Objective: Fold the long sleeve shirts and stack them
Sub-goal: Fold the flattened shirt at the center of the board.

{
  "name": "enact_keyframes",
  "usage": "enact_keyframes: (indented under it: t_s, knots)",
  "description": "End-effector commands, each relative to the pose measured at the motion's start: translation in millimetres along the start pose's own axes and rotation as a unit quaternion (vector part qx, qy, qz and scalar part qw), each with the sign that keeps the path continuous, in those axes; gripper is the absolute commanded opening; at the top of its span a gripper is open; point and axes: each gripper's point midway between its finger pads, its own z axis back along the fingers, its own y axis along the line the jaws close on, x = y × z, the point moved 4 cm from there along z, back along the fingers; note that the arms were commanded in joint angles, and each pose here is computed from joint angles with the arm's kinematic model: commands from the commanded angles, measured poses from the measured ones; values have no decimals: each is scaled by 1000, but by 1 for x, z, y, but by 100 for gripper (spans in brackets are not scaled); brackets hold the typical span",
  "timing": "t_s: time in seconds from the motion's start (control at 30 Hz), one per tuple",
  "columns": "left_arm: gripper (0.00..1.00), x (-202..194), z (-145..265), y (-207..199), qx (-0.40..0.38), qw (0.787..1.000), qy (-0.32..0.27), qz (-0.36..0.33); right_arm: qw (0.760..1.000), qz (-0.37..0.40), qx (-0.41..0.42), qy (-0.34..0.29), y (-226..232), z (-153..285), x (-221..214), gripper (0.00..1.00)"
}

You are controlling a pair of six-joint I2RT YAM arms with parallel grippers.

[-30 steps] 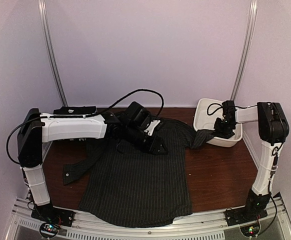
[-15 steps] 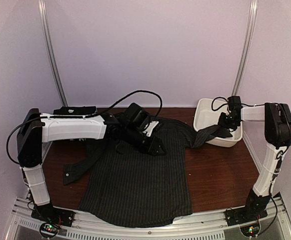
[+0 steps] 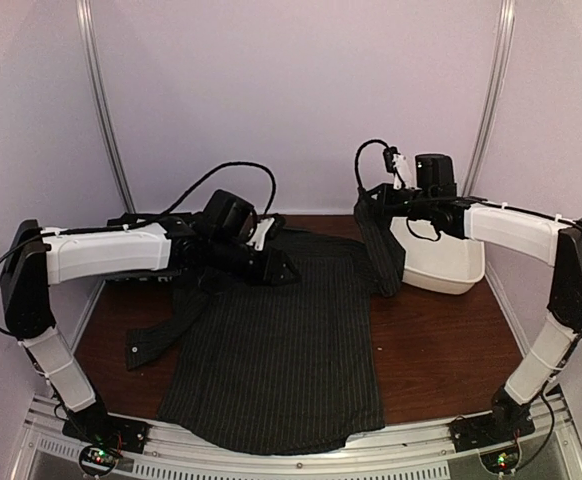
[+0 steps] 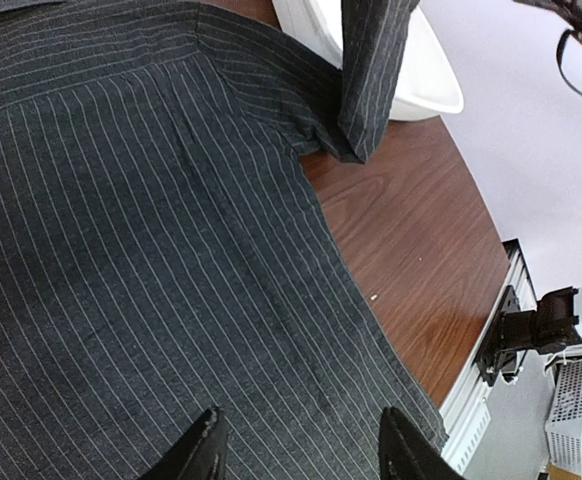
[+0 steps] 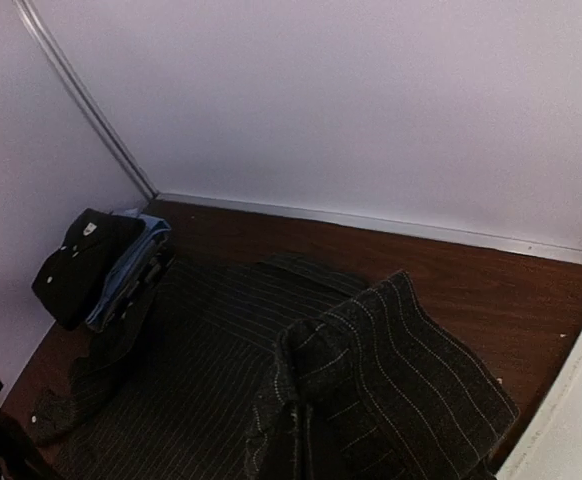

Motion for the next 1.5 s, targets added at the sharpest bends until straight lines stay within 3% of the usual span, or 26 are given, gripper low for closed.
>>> enact_keyframes:
  t_s: [0.0, 0.2, 0.4, 0.63, 0.8, 1.03, 1.2, 1.47]
  knots:
    - [54, 22, 19, -2, -14, 998, -57, -14, 986, 43, 163, -3, 76, 10, -7, 0]
    - [54, 34, 37, 2, -31, 995, -90, -28, 954, 75, 288, 29, 132, 20, -32, 0]
    - [55, 49, 59, 0, 8, 981, -147, -127, 922, 72, 375, 62, 154, 31, -52, 0]
    - [57, 79, 85, -12, 47, 929, -248, -270, 888, 71, 446, 84, 168, 51, -63, 0]
    - [60, 79, 70, -19, 27, 894, -245, -375, 871, 70, 476, 96, 171, 62, -69, 0]
    - [62, 69, 70, -14, -1, 848, -294, -442, 862, 72, 492, 98, 172, 73, -73, 0]
    - [62, 59, 60, -9, -43, 826, -300, -476, 859, 74, 496, 101, 172, 75, -76, 0]
    - [63, 61, 30, -6, -83, 819, -282, -493, 858, 78, 496, 105, 171, 74, -79, 0]
